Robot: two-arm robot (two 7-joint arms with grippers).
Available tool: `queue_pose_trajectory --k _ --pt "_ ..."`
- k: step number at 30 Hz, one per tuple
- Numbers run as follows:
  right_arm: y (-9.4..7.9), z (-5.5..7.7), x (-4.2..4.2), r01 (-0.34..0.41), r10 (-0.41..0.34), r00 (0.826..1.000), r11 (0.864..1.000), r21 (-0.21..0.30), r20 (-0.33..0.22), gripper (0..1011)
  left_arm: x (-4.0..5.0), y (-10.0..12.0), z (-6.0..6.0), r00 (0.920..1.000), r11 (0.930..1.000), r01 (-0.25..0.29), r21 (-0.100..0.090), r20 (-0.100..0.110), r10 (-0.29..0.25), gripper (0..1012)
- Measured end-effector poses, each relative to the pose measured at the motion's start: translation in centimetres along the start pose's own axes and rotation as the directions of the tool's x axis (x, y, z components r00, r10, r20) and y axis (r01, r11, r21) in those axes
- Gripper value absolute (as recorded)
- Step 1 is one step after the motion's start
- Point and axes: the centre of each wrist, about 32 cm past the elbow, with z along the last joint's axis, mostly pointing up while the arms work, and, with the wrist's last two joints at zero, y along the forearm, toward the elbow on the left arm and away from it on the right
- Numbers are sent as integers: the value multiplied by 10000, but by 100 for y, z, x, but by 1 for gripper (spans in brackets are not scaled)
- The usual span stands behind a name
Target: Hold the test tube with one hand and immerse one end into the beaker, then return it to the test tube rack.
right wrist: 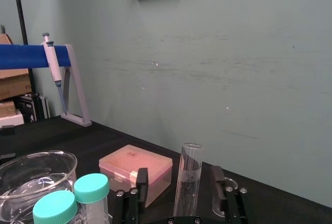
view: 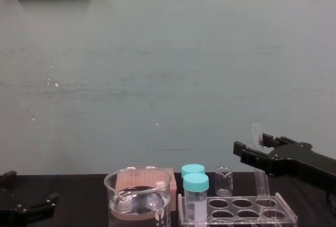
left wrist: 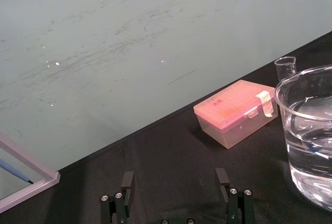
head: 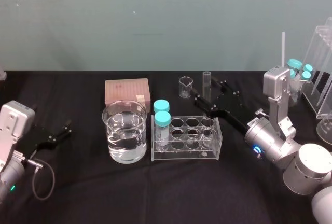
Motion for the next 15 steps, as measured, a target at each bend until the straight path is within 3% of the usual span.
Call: queue_pose_trajectory --k 5,8,11,12,13,15 --pt "-1 6 5 14 -15 10000 10000 54 18 899 0 0 0 10000 10000 0 1 0 0 1000" --pt "6 102 32 77 -86 9998 9985 547 170 983 0 0 0 10000 10000 0 0 0 0 1000" --pt "-12 336 96 423 -517 9975 9831 1779 483 1000 0 0 0 10000 10000 -1 0 1 1 1000" --pt "-12 336 96 423 -517 9975 9831 1779 483 1000 0 0 0 10000 10000 0 0 0 0 1000" --pt "-37 421 123 673 -817 9951 9724 2234 558 1000 0 0 0 10000 10000 0 0 0 0 1000" --pt "-71 475 147 914 -1101 9920 9634 2519 612 1000 0 0 0 10000 10000 1 0 0 -1 1000"
